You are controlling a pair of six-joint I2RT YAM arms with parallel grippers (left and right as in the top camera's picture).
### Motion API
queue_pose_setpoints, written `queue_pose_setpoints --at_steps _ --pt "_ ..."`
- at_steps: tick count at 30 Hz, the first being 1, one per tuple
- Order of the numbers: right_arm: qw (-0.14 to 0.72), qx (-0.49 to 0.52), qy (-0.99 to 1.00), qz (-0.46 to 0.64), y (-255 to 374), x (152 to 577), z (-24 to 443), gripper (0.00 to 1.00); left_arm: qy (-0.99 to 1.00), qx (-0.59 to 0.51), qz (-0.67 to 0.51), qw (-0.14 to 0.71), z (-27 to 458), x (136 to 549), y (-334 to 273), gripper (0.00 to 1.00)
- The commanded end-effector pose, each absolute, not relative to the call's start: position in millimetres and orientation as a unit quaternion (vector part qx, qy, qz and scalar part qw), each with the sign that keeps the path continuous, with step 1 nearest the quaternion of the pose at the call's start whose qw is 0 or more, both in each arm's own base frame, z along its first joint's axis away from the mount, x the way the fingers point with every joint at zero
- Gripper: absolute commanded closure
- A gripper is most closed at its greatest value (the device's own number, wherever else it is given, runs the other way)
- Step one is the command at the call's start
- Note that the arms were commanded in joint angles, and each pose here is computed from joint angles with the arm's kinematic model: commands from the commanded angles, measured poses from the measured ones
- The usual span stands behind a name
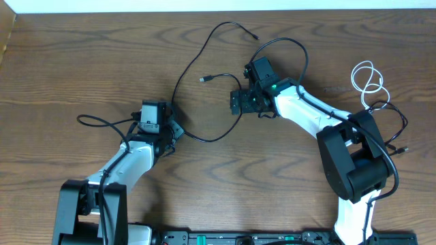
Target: Untangle cables
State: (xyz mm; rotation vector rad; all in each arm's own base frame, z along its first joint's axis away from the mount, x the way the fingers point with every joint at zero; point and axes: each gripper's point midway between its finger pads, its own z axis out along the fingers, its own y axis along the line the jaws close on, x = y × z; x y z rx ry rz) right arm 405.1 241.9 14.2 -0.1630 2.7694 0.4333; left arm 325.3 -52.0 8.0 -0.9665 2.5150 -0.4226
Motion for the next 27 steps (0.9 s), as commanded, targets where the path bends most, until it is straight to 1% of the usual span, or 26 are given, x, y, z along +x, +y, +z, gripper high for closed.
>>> queue_pose_setpoints --at_steps 1,2,8,12,14,16,18,22,25,27 --pt "0.148 -0.059 0.976 0.149 242 393 7 0.01 0.915 -0.320 -0.139 0.202 3 323 -57 0.60" --pt "0.147 -0.059 0.976 0.149 242 392 7 0.01 0.920 -0.308 -0.136 0.200 1 321 -60 0.61" --pt "0.145 -0.062 0.976 0.148 244 390 6 0.01 0.937 -0.284 -0.075 0.191 -20 310 -64 0.63" --pt "0.140 -0.062 0.977 0.146 242 388 4 0.01 0.944 -0.281 -0.055 0.166 -35 299 -62 0.71" --pt "0.138 -0.061 0.978 0.145 241 386 3 0.01 0.947 -0.281 -0.045 0.147 -40 290 -60 0.78" --pt "0.136 -0.056 0.979 0.145 241 385 2 0.01 0.949 -0.289 -0.047 0.121 -43 279 -62 0.79" --pt "0.129 -0.044 0.980 0.145 240 383 1 0.01 0.952 -0.285 -0.067 0.091 -45 269 -72 0.80" --pt "0.090 -0.039 0.980 0.173 247 367 0 0.01 0.949 -0.274 -0.155 0.011 -41 247 -107 0.80" --pt "0.048 -0.042 0.978 0.200 254 349 0 0.01 0.942 -0.266 -0.203 -0.016 -35 243 -125 0.93" --pt "0.031 -0.058 0.976 0.205 253 341 0 0.01 0.937 -0.262 -0.232 -0.025 -27 245 -134 0.93"
